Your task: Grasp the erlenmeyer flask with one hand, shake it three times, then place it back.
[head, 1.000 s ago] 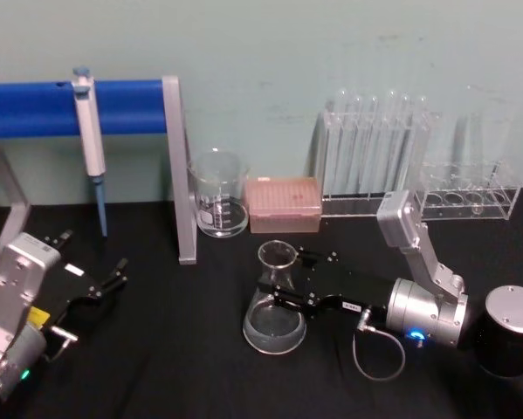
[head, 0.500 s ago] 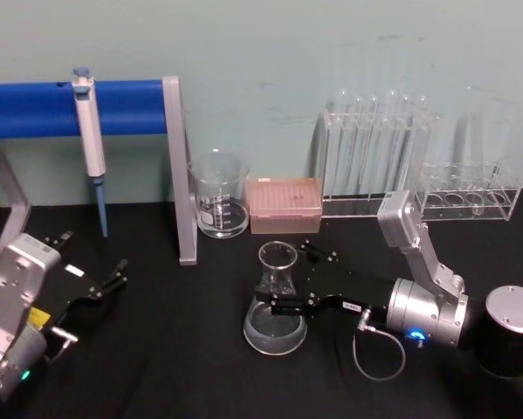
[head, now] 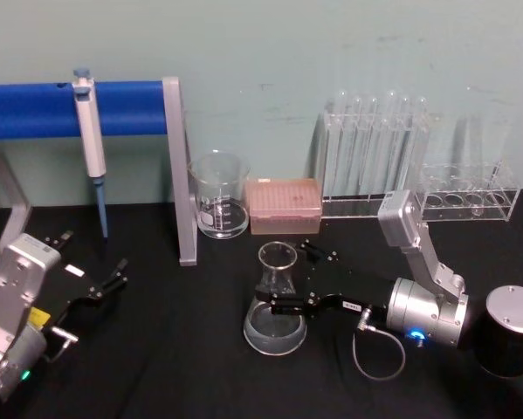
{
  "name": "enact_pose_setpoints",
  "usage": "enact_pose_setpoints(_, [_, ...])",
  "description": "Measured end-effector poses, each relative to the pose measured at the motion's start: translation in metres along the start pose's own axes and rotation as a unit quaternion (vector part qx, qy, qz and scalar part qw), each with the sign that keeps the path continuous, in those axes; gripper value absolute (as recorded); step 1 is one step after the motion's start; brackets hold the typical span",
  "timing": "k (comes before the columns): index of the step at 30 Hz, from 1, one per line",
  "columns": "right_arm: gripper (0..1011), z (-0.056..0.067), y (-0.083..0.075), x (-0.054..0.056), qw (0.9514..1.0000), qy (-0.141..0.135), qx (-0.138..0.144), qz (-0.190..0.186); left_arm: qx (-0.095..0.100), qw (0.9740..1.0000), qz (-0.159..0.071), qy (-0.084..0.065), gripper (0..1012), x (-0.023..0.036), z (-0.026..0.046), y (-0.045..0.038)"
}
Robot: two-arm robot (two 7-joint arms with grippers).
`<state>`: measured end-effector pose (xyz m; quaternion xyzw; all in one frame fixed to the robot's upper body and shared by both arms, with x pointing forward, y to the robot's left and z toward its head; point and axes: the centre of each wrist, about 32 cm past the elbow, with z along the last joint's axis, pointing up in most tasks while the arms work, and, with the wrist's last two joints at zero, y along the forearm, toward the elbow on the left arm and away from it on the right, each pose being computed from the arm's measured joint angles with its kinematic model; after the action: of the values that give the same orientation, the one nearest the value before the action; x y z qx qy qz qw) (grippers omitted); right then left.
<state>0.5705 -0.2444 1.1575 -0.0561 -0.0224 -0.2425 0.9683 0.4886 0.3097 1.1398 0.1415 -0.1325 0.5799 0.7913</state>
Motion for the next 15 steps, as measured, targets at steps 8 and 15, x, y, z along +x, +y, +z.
enact_pose_setpoints(8, [1000, 0.0007, -0.0005, 0.0003, 1.0, 0.0, -0.001, 0.0, 0.0, 1.0, 0.0, 0.0, 1001, 0.0, 0.0, 0.0])
enact_pose_setpoints(15, [1000, 0.0017, -0.0053, -0.0004, 0.9999, 0.006, -0.006, -0.006, 0.0, 1.0, 0.0, 0.0, 1001, 0.0, 0.0, 0.0])
